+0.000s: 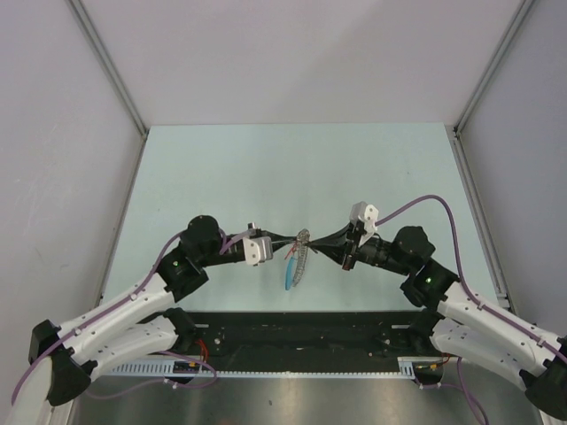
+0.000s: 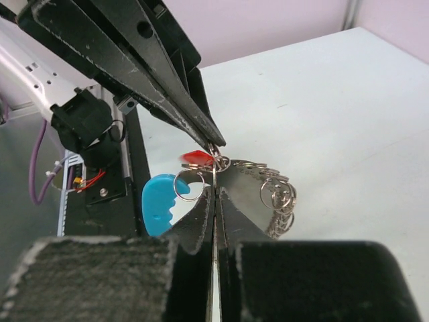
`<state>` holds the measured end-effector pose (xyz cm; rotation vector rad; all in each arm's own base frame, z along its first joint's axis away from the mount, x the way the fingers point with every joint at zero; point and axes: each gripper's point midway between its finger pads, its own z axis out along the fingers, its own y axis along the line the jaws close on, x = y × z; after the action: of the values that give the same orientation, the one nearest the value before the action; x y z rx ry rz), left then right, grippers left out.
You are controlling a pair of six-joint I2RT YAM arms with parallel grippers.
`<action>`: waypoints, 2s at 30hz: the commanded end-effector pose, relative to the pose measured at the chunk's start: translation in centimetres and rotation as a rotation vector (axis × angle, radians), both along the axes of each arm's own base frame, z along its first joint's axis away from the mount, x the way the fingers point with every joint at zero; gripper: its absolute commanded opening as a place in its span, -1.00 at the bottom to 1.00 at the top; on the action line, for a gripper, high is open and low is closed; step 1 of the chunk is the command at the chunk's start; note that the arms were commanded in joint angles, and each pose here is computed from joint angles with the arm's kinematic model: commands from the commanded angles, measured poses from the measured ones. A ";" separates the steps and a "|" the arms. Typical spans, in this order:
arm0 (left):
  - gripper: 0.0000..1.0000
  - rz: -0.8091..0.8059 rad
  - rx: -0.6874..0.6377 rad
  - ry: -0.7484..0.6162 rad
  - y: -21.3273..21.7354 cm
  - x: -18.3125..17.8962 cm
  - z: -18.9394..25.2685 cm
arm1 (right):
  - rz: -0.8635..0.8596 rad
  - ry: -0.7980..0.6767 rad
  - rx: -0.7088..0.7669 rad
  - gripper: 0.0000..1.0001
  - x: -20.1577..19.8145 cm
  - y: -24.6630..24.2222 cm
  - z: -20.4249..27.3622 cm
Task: Remove the keys from the keyring
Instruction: Remove the key from the keyring.
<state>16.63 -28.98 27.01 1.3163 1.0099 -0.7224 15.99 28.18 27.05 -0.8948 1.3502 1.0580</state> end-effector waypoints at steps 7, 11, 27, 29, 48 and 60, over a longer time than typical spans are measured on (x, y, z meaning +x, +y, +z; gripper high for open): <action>-1.00 0.008 -0.048 -0.071 -0.1 0.5 2.5 | -0.022 -0.072 0.065 -1.00 0.0 -0.4 2.6; -0.99 0.007 -0.050 -0.059 -0.2 0.5 2.1 | 0.010 -0.077 0.068 -1.00 -0.6 0.6 2.5; -0.99 0.014 -0.047 -0.061 -0.1 0.6 1.7 | -0.076 -0.090 0.114 -1.00 -0.2 -0.4 4.1; -0.99 0.016 -0.046 -0.059 -0.2 0.6 1.7 | -0.076 -0.100 0.127 -1.00 -0.5 -0.7 4.6; -0.99 -0.004 -0.084 -0.064 -0.2 0.1 3.1 | -0.075 -0.017 0.047 -1.00 0.4 0.7 1.4; -0.99 -0.020 -0.097 -0.054 -0.3 -0.2 3.8 | -0.054 -0.013 0.050 -0.53 0.9 1.7 1.0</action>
<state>16.90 -29.12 27.02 1.3067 1.0154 -0.7283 16.70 29.48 26.22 -0.8464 1.3932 1.0185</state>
